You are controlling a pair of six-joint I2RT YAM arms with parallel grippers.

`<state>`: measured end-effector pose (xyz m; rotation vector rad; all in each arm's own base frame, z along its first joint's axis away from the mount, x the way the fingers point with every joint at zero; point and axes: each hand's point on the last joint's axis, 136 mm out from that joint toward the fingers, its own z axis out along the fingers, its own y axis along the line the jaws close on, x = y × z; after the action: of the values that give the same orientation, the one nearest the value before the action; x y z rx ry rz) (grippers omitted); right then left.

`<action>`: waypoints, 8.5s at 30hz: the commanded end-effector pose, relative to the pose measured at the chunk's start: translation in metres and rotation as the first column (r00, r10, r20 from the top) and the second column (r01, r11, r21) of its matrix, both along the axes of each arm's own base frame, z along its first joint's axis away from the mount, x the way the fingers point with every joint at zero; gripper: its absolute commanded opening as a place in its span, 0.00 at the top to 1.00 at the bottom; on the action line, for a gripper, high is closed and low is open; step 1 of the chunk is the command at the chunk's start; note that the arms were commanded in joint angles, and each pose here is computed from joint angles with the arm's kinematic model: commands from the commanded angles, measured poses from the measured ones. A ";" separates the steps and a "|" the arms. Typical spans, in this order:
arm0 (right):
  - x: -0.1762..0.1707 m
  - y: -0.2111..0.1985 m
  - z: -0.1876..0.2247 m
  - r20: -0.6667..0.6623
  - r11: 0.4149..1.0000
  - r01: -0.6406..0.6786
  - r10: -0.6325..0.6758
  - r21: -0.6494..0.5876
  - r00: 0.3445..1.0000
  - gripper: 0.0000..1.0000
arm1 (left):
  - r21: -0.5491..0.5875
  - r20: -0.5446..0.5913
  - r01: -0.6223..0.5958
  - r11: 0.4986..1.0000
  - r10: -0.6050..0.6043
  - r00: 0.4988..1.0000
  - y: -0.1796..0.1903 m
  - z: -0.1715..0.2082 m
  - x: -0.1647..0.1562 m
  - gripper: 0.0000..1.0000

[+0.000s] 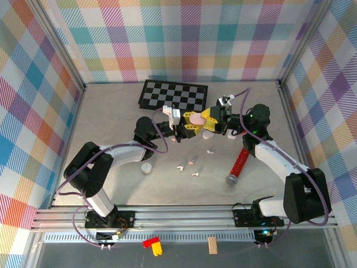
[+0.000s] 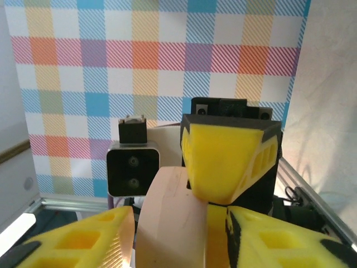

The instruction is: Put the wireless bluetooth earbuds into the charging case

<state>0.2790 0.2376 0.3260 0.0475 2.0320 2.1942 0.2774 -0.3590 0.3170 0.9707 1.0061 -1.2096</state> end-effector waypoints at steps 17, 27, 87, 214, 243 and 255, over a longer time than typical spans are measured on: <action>-0.027 -0.024 -0.002 0.710 0.671 0.452 0.160 -0.588 0.686 0.18 | 0.016 -0.069 -0.055 0.998 0.056 0.996 0.040 -0.019 0.011 0.65; -0.008 0.016 -0.012 0.753 0.663 0.435 0.309 -0.609 0.581 0.12 | 0.028 -0.065 -0.125 0.992 0.126 0.990 0.053 -0.023 0.009 0.64; -0.015 0.023 -0.217 0.076 0.609 -0.009 0.113 -0.793 0.991 0.25 | 0.100 -0.076 -0.443 0.891 0.451 0.889 0.129 -0.030 0.029 0.65; -0.008 0.024 -0.207 0.086 0.404 0.050 0.071 -0.914 0.994 0.79 | 0.258 -0.010 -0.469 0.845 0.488 0.873 0.156 -0.050 0.044 0.66; -0.041 0.049 -0.043 0.506 0.846 0.030 0.290 -0.533 0.812 0.79 | 0.451 -0.060 -0.051 0.891 0.087 0.994 0.065 -0.085 -0.030 0.66; -0.044 0.064 -0.053 0.520 0.837 0.020 0.321 -0.547 0.791 0.79 | 0.449 -0.080 0.015 0.893 0.024 0.997 0.056 -0.081 -0.038 0.65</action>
<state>0.2329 0.2975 0.2634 -0.7656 2.2609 1.3433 0.2467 -0.2968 0.2212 1.2335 1.4666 -1.0111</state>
